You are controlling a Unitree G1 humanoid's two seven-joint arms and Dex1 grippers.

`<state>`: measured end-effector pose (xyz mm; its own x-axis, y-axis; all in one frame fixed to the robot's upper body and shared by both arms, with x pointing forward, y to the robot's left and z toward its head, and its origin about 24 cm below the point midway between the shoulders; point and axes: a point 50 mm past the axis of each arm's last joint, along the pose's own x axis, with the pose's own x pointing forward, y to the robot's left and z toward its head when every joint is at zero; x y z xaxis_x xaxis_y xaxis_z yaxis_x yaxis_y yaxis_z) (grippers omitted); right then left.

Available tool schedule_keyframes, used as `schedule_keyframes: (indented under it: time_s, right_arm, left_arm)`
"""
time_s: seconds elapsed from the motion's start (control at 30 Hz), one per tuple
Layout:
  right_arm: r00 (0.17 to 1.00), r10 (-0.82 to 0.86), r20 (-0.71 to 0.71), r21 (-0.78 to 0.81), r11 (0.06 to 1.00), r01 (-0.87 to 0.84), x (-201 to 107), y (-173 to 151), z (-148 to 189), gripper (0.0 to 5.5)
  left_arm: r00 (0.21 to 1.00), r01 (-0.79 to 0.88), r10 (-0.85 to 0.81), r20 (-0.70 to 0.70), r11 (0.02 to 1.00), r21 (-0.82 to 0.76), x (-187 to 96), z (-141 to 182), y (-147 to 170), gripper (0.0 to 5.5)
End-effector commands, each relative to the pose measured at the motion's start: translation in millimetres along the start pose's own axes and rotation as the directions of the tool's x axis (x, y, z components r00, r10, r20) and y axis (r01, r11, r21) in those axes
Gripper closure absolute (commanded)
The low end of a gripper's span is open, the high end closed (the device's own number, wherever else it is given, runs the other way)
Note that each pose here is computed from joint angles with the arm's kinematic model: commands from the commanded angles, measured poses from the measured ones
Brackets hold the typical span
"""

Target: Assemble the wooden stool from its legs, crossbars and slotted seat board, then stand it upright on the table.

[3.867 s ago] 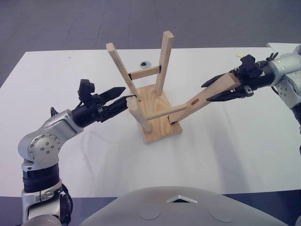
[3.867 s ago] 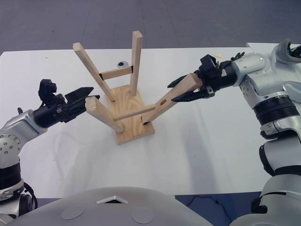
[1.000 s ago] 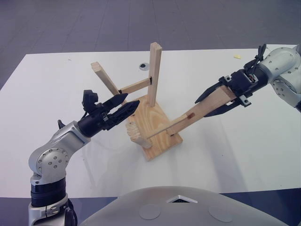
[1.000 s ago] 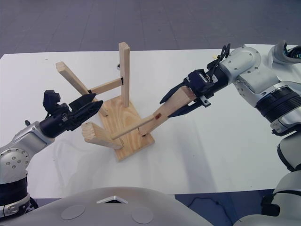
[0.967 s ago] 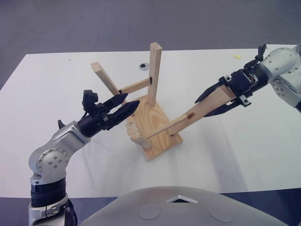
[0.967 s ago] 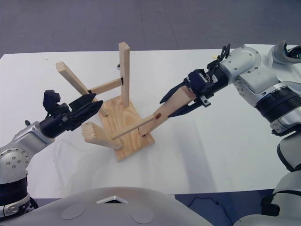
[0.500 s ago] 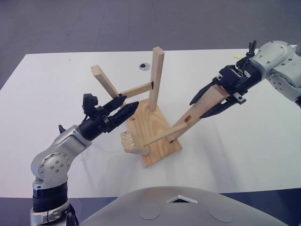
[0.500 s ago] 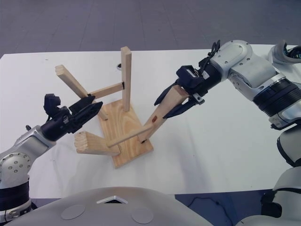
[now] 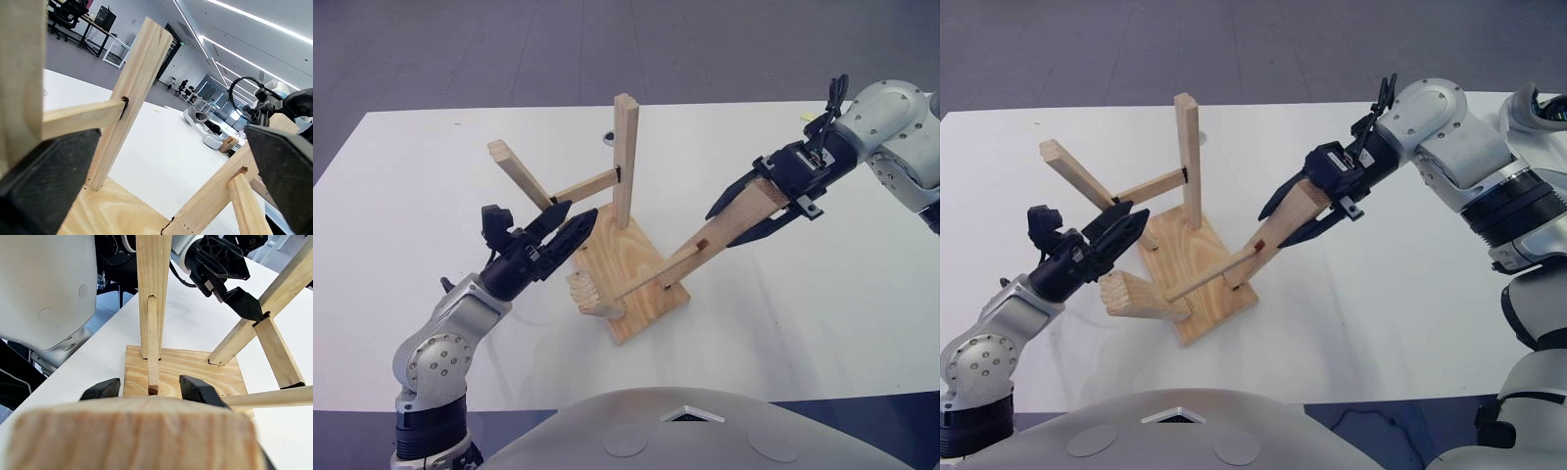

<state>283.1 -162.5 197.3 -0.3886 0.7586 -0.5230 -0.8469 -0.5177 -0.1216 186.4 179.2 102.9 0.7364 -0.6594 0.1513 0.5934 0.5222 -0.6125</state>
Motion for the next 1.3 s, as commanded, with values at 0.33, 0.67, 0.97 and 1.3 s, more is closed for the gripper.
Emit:
schedule_keyframes:
  time_s: [0.33,0.67,0.97,1.3]
  right_arm:
    - [0.960,0.165,-0.227,0.184,0.975,-0.124,24.6,-6.5,-23.0,3.46]
    - [0.944,0.234,-0.231,0.255,0.951,-0.174,38.2,-5.7,-26.7,3.46]
    - [0.932,0.300,-0.201,0.324,0.919,-0.226,57.7,5.1,-39.5,3.46]
    - [0.927,0.324,-0.188,0.402,0.887,-0.229,78.6,34.4,-67.0,3.46]
  left_arm:
    - [0.998,-0.060,0.059,0.013,0.998,0.031,1.3,-7.6,-1.7,0.10]
    - [0.997,-0.072,0.071,0.026,0.997,0.025,-0.5,-10.6,-1.6,0.10]
    - [0.997,-0.077,0.076,0.025,0.997,0.020,-0.2,-13.4,-3.6,0.10]
    - [0.997,-0.069,0.069,0.026,0.998,0.011,2.6,-16.3,-4.2,0.10]
